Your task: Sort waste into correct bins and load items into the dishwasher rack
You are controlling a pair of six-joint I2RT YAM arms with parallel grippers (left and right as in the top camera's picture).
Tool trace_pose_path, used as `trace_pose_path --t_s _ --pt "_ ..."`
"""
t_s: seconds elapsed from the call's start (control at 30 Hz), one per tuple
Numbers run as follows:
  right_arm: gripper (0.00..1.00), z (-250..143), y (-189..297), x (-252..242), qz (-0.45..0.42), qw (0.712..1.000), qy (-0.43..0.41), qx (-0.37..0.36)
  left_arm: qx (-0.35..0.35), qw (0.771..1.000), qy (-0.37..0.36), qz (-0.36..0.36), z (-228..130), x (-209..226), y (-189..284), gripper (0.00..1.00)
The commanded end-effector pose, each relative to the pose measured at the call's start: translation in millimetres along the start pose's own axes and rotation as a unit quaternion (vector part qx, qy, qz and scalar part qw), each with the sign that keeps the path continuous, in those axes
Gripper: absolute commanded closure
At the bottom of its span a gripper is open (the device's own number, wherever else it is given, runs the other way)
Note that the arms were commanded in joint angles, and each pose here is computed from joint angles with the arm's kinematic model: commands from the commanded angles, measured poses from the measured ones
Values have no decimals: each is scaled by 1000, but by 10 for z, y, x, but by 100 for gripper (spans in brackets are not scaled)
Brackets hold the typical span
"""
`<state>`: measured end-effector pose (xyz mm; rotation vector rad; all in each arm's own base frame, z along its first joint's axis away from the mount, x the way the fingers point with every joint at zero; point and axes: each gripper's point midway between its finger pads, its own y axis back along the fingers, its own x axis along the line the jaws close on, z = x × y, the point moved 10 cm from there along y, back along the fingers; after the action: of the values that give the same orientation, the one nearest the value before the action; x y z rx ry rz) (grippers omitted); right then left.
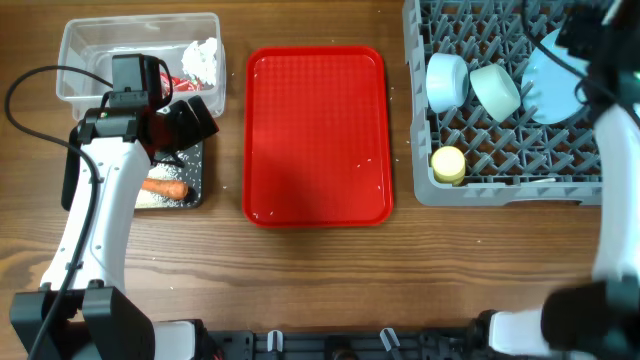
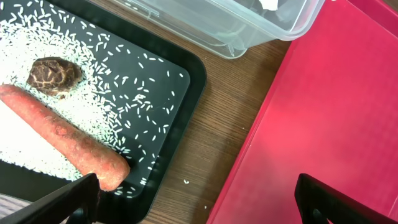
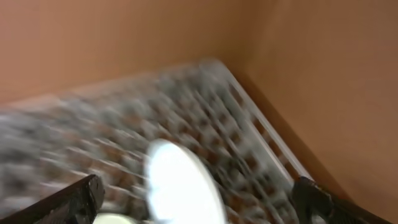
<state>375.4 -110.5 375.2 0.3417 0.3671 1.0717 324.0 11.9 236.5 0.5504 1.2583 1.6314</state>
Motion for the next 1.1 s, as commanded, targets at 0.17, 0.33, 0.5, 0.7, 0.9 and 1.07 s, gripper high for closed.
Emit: trace_pose_path --t_s 0.17,0.33,0.5,0.7,0.9,1.07 --pt "0 367 800 6 132 986 -22 -96 -6 1000 8 -7 24 -9 48 0" --pt "0 326 726 25 132 987 -21 -84 -6 1000 8 -7 24 -9 48 0" --pt "0 240 655 44 133 989 -17 -54 -6 1000 8 -7 24 -9 48 0" --pt "0 163 595 65 134 991 -14 -28 -6 1000 8 -7 24 -9 48 0" --pt "0 88 756 215 158 987 1 -5 -6 1000 8 -7 24 -9 48 0" --pt "0 54 1163 591 225 974 35 -12 -6 1000 8 -7 24 -9 48 0"
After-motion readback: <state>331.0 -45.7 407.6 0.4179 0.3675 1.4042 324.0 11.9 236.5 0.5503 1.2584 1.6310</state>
